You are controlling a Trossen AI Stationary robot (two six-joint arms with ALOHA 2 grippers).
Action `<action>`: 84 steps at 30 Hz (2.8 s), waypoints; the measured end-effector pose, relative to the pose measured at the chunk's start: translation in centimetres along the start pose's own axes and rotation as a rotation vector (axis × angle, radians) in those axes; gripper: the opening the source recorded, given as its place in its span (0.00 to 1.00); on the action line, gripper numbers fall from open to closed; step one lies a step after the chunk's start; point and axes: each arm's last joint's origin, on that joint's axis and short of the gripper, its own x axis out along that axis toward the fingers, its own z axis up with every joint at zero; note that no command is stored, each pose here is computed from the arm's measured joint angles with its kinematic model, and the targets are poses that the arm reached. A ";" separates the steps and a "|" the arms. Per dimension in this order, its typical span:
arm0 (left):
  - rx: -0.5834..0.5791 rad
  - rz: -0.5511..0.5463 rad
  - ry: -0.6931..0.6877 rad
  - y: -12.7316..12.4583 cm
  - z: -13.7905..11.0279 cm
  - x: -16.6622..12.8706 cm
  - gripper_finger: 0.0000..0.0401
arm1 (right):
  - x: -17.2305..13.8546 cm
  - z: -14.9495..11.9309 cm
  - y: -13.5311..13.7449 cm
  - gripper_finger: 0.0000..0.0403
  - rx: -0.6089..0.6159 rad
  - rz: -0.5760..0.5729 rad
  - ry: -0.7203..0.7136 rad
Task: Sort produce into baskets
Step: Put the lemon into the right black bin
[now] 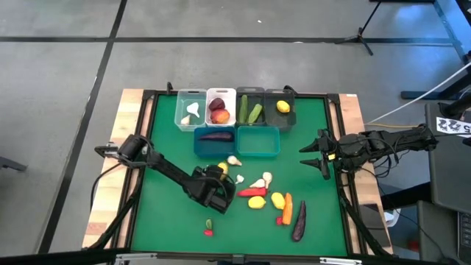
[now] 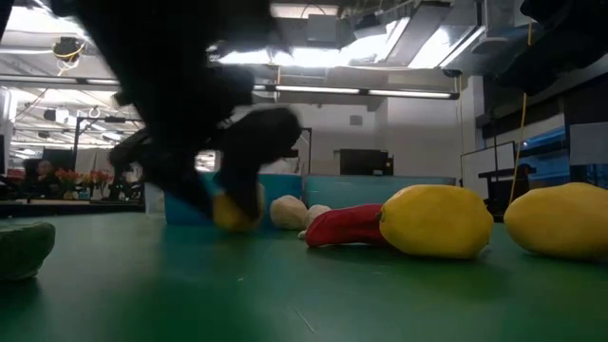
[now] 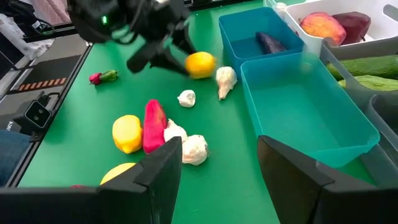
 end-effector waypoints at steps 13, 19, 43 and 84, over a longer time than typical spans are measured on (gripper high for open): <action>0.025 0.004 -0.024 0.0 0.2 0.0 0.63 | 0.0 0.0 0.0 0.52 0.000 0.000 0.001; 0.042 -0.024 -0.011 -0.6 0.3 -0.7 0.55 | 0.0 0.0 0.0 0.52 0.000 0.000 0.001; 0.380 -0.275 -0.300 -3.7 21.0 5.2 0.52 | 0.0 0.0 0.0 0.52 0.000 0.000 0.000; 0.255 -0.389 -0.426 -2.4 29.3 18.4 0.52 | 0.0 0.0 0.0 0.52 -0.007 0.000 0.000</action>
